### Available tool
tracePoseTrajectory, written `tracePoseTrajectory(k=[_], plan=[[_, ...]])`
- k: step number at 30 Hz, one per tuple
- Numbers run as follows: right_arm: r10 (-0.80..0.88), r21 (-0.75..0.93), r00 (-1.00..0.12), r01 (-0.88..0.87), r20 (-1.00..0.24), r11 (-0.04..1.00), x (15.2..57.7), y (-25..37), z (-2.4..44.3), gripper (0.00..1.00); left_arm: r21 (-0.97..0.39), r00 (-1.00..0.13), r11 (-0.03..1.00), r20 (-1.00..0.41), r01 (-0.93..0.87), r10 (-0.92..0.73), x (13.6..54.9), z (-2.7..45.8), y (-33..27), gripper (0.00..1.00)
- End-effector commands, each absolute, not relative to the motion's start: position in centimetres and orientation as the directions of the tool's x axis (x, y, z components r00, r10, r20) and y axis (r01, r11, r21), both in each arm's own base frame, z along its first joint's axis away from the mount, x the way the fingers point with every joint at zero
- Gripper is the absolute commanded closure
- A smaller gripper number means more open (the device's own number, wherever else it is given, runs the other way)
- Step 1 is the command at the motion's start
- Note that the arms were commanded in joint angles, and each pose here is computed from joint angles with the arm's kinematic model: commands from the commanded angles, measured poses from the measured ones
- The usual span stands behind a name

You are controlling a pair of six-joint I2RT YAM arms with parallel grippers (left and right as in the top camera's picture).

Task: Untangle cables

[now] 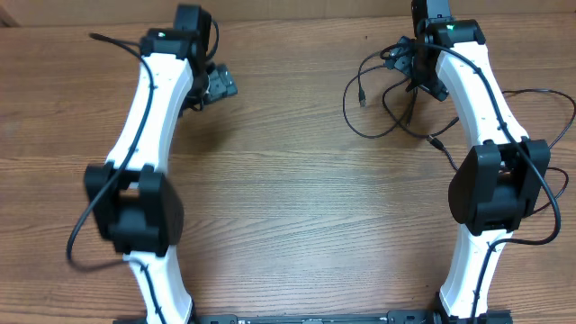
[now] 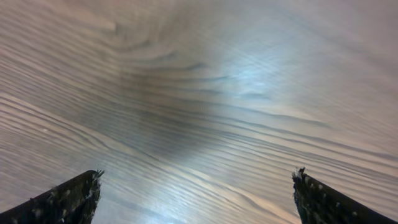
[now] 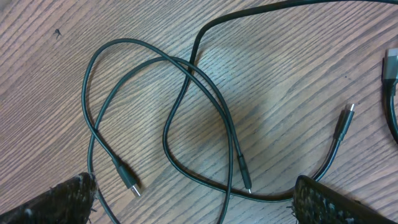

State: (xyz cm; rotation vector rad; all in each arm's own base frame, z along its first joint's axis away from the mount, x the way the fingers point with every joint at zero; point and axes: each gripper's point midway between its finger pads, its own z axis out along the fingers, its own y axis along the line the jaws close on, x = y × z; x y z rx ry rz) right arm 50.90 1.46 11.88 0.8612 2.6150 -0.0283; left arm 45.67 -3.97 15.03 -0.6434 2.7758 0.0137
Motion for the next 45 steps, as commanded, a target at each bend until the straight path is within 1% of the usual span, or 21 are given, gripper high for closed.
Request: tracePoseTrajectory(k=[1, 6, 11, 15, 19, 22, 28, 32, 38, 45], plan=[[0.569, 0.104, -0.727, 0.578, -0.385, 0.809, 51.3, 1.2, 12.4, 0.00, -0.127, -0.817, 0.913, -0.411, -0.387, -0.404, 44.6, 21.8, -4.7, 0.00], [0.569, 0.104, -0.727, 0.578, -0.385, 0.809, 51.3, 1.2, 12.4, 0.00, -0.193, -0.766, 0.917, -0.504, -0.349, -0.398, 42.8, 27.3, -5.3, 0.00], [0.569, 0.104, -0.727, 0.578, -0.385, 0.809, 51.3, 1.2, 12.4, 0.00, -0.233, -0.724, 0.915, -0.559, -0.330, -0.404, 40.5, 31.2, -4.9, 0.00], [0.569, 0.104, -0.727, 0.578, -0.385, 0.809, 51.3, 1.2, 12.4, 0.00, -0.241, -0.714, 0.914, -0.570, -0.327, -0.406, 37.7, 33.2, -4.4, 0.00], [0.569, 0.104, -0.727, 0.578, -0.385, 0.809, 51.3, 1.2, 12.4, 0.00, -0.224, -0.719, 0.915, -0.566, -0.337, -0.403, 35.4, 33.7, -3.8, 0.00], [0.569, 0.104, -0.727, 0.578, -0.385, 0.809, 51.3, 1.2, 12.4, 0.00, -0.211, -0.715, 0.921, -0.582, -0.329, -0.388, 35.2, 33.2, -3.5, 0.01], [0.569, 0.104, -0.727, 0.578, -0.385, 0.809, 51.3, 1.2, 12.4, 0.00, -0.143, -0.660, 0.979, -0.723, -0.146, -0.204, 38.1, 31.0, -4.2, 0.00], [0.569, 0.104, -0.727, 0.578, -0.385, 0.809, 51.3, 1.2, 12.4, 0.00, -0.139, -0.608, 0.984, -0.774, -0.114, -0.179, 38.7, 28.3, -4.3, 0.00], [0.569, 0.104, -0.727, 0.578, -0.385, 0.809, 51.3, 1.2, 12.4, 0.00, -0.168, -0.543, 0.981, -0.817, -0.097, -0.193, 37.4, 23.0, -4.2, 0.00], [0.569, 0.104, -0.727, 0.578, -0.385, 0.809, 51.3, 1.2, 12.4, 0.00, -0.212, -0.466, 0.976, -0.859, -0.055, -0.213, 33.9, 16.9, -4.1, 0.00]])
